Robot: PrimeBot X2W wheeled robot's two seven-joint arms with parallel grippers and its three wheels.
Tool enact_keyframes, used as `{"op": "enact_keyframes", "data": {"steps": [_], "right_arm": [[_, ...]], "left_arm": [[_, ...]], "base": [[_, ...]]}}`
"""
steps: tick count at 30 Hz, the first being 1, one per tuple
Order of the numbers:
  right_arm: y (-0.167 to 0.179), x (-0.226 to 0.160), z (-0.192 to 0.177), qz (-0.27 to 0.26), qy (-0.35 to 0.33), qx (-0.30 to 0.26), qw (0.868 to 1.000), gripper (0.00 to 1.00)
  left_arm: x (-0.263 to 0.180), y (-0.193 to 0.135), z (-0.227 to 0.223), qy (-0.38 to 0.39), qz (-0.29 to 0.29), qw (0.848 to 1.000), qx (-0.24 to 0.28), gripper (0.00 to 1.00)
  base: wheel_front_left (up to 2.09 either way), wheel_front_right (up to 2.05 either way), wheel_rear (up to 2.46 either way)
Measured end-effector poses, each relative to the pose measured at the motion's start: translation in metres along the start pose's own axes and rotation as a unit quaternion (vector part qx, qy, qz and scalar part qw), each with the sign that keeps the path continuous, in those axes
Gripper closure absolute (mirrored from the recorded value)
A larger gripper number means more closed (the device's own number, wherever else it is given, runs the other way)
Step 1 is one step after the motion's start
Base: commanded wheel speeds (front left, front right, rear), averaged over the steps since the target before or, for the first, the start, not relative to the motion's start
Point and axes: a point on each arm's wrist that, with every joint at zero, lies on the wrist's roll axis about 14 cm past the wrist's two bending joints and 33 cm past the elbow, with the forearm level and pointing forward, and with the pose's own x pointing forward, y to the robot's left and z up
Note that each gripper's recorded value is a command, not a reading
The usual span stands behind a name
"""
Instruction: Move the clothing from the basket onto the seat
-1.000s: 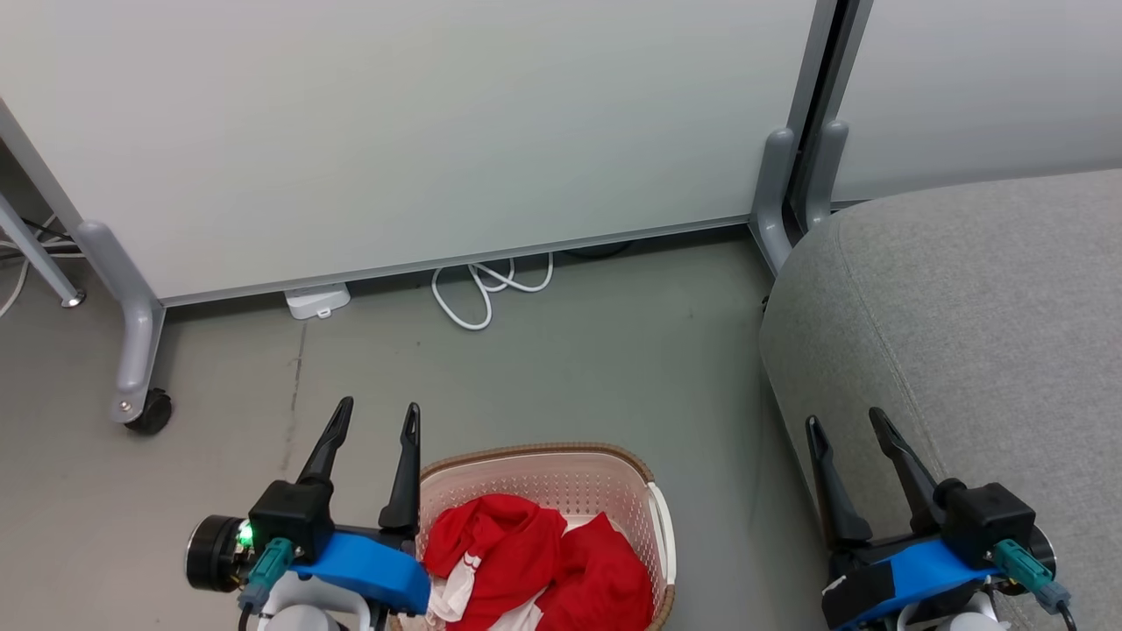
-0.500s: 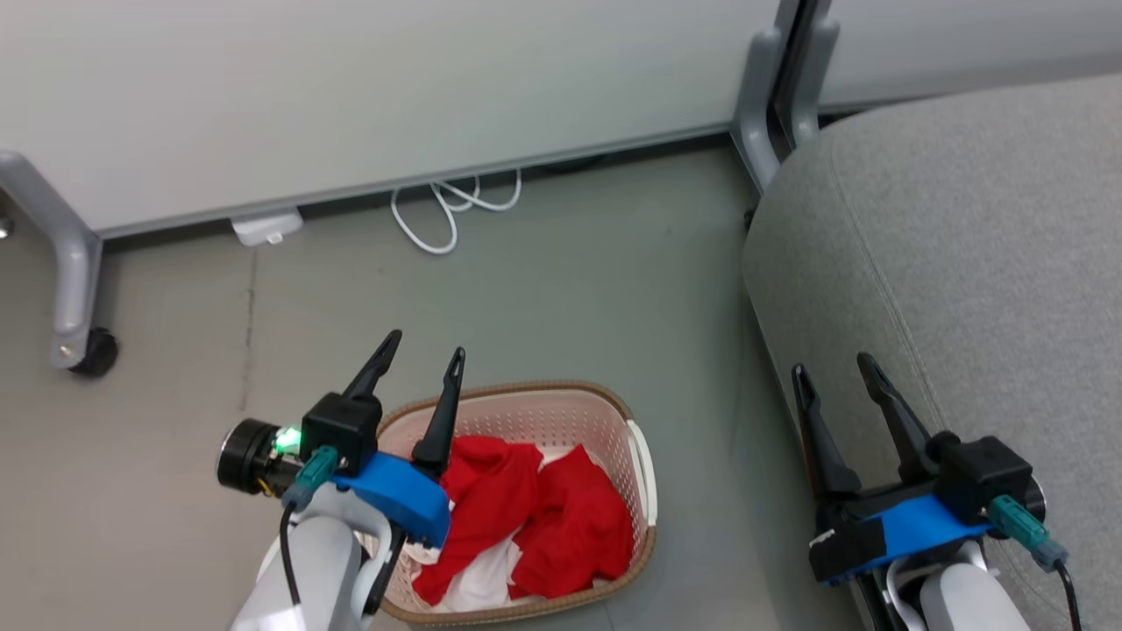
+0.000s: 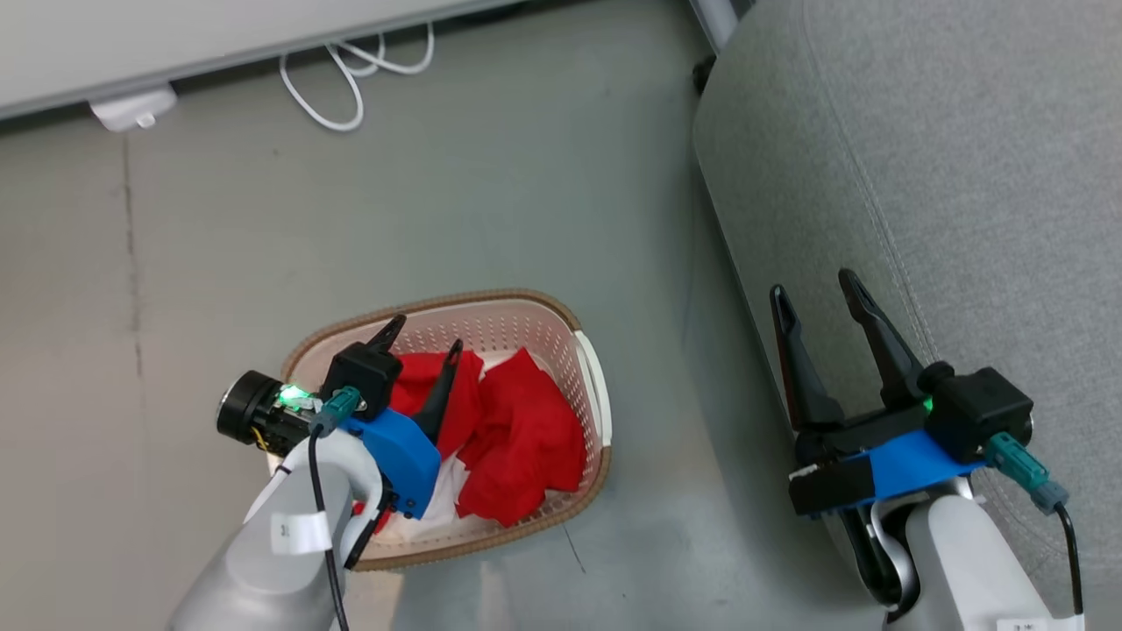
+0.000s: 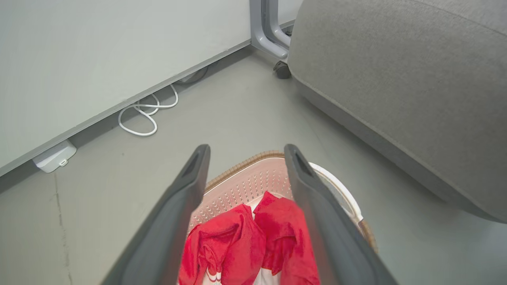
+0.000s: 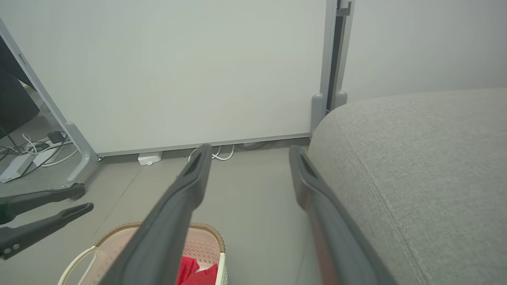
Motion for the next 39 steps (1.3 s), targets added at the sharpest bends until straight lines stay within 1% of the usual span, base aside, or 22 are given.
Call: {"op": "enact_keyframes", "data": {"steps": [8,15,24,28,31,35,39], "right_arm": [[-0.010,0.024,-0.018,-0.004,0.013,-0.006,1.000,0.00],[-0.019,0.046,-0.040,-0.004,0.026,-0.012,1.000,0.00],[-0.021,0.068,-0.079,0.006,0.052,-0.017,0.998,0.00],[-0.022,0.075,-0.098,0.008,0.066,-0.017,0.998,0.00],[-0.025,0.076,-0.110,0.007,0.075,-0.017,0.997,0.00],[-0.031,0.075,-0.120,0.001,0.085,-0.018,0.996,0.00],[-0.038,0.072,-0.129,-0.007,0.096,-0.020,0.995,0.00]], "left_arm": [[0.029,0.006,-0.057,0.087,-0.027,0.996,0.001,0.00],[0.045,0.008,-0.113,0.159,-0.051,0.986,0.003,0.00],[0.072,0.018,-0.161,0.212,-0.063,0.975,-0.005,0.00],[0.078,0.023,-0.185,0.241,-0.067,0.968,-0.007,0.00],[0.079,0.026,-0.204,0.270,-0.065,0.961,-0.012,0.00],[0.082,0.020,-0.219,0.285,-0.079,0.955,-0.012,0.00],[0.089,0.013,-0.226,0.288,-0.090,0.953,-0.014,0.00]], "base": [[0.00,0.00,0.00],[0.00,0.00,0.00],[0.00,0.00,0.00],[0.00,0.00,0.00],[0.00,0.00,0.00],[0.00,0.00,0.00],[0.00,0.00,0.00]]}}
